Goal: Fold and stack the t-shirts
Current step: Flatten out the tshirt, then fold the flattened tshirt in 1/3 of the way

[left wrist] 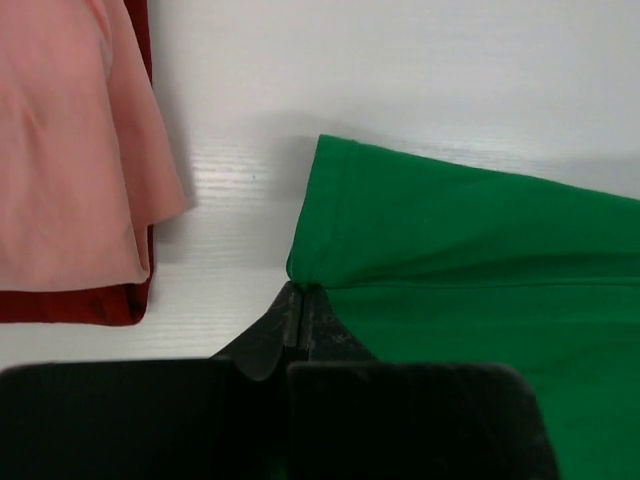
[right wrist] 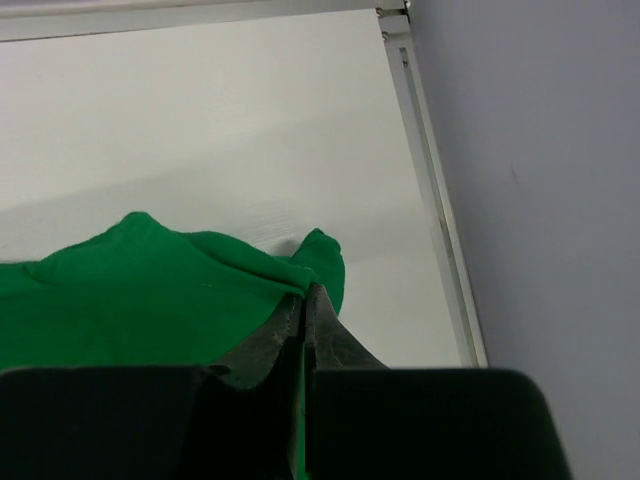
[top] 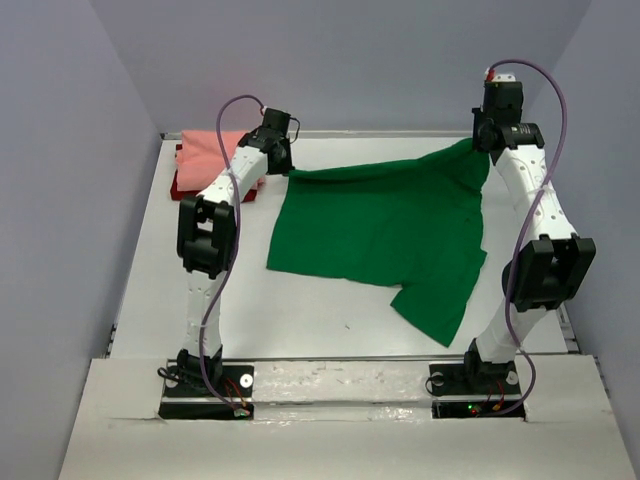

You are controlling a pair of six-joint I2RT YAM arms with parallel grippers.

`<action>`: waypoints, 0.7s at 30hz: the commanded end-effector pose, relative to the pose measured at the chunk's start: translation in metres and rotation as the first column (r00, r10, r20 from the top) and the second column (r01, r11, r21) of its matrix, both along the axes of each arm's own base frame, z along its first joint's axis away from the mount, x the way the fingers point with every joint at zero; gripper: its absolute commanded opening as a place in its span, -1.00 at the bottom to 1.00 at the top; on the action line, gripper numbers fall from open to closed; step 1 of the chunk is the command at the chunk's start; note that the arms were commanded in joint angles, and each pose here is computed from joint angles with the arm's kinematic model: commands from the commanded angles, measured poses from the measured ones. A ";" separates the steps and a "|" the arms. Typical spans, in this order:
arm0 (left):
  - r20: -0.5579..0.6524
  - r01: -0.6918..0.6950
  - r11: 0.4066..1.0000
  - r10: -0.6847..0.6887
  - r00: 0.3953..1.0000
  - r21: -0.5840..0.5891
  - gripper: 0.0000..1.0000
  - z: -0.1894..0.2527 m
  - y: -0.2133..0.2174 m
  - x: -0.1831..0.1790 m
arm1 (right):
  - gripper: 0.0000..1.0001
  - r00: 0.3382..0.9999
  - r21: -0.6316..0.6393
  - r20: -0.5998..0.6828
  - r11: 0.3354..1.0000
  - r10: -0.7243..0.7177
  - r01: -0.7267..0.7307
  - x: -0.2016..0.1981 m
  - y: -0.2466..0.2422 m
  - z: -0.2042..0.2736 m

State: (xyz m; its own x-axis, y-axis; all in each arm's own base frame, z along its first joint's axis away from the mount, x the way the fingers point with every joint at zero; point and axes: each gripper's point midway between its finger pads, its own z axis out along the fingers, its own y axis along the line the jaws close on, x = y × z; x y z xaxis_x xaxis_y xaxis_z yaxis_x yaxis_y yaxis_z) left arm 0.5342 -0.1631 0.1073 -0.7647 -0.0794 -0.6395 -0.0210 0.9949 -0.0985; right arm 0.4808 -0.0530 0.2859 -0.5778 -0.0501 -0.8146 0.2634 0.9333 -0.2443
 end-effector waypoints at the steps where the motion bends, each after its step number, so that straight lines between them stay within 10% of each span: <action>1: 0.065 0.022 0.999 -0.020 0.998 -0.030 -1.00 0.024 -0.002 0.016 | -1.00 0.999 0.042 0.027 0.998 0.039 -0.040 0.028 -0.004 -0.013; 21: 0.042 0.058 0.996 -0.055 0.998 -0.068 -1.00 0.009 -0.016 0.032 | -1.00 0.997 0.091 -0.070 0.996 0.019 -0.012 0.043 -0.017 -0.060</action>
State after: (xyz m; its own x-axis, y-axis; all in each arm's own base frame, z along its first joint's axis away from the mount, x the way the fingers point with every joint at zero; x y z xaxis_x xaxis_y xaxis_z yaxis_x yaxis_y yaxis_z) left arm 0.5640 -0.1783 0.0960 -0.7627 -0.0852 -0.6412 0.0180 0.9881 -0.1528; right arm 0.5304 -0.0663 0.1992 -0.6842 -0.0093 -0.7292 0.2068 0.9564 -0.2062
